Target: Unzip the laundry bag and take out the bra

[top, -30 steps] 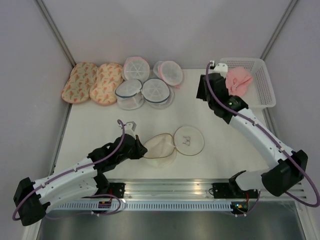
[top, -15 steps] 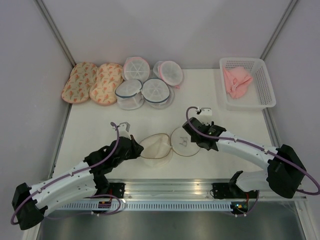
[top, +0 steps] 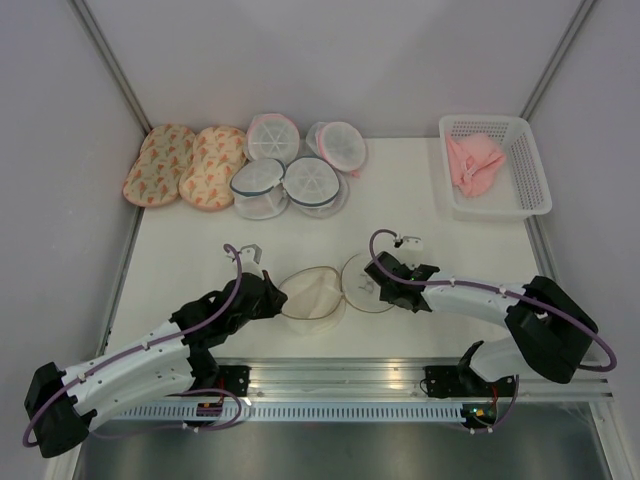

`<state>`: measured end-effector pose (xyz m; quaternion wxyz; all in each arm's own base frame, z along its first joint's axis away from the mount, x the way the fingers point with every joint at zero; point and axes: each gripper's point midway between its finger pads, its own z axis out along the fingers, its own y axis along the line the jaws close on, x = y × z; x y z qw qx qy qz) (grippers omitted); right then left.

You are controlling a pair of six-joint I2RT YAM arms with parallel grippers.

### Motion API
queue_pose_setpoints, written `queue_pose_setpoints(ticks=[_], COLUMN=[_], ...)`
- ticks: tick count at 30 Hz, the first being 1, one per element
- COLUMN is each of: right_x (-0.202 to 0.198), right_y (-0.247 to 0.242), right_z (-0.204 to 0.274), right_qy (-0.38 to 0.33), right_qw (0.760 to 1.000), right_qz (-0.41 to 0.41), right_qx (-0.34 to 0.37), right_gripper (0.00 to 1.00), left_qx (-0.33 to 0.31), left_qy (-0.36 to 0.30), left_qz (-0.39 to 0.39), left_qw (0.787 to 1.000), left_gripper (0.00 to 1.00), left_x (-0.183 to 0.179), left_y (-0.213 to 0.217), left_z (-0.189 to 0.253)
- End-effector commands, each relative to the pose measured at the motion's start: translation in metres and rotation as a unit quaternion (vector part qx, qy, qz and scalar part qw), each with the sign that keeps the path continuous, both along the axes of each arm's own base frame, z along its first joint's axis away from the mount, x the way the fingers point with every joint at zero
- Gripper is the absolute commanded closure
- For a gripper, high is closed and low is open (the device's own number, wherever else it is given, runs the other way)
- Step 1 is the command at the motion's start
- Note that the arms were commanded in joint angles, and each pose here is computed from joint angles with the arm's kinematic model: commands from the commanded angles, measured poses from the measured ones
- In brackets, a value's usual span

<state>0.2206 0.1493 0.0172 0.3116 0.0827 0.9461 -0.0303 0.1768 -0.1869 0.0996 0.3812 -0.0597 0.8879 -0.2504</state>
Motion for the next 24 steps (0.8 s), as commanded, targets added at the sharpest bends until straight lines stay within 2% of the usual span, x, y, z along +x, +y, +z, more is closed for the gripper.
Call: queue_pose_setpoints(ticks=[1,8,12,15,24], right_x=[0.007,-0.003,-0.004,0.004,0.034], right_y=[0.015,0.002,-0.001,0.002,0.052], right_z=[-0.007,-0.029,-0.023,0.003,0.116], right_qy=[-0.008,0.019,0.011,-0.019,-0.131], right_qw=[1.000,1.000,1.000,1.000,0.981], right_qz=[-0.006,-0.014,-0.021,-0.014,0.125], right_qx=[0.027,-0.005,-0.004,0.012,0.065], right_gripper=[0.50,0.67,1.00,1.00,1.00], left_qx=[-0.024,-0.028,-0.027,-0.027,-0.031], left_qy=[-0.018,-0.021,-0.021,-0.020,-0.021], left_qz=[0.012,0.009,0.008,0.009,0.014], left_qw=[0.999,0.999,0.999,0.999,0.999], left_gripper=[0.98,0.98,0.98,0.98,0.98], left_x=[0.008,0.007,0.006,0.006,0.009], left_y=[-0.005,-0.005,-0.005,-0.004,-0.007], left_z=[0.018,0.019,0.019,0.018,0.018])
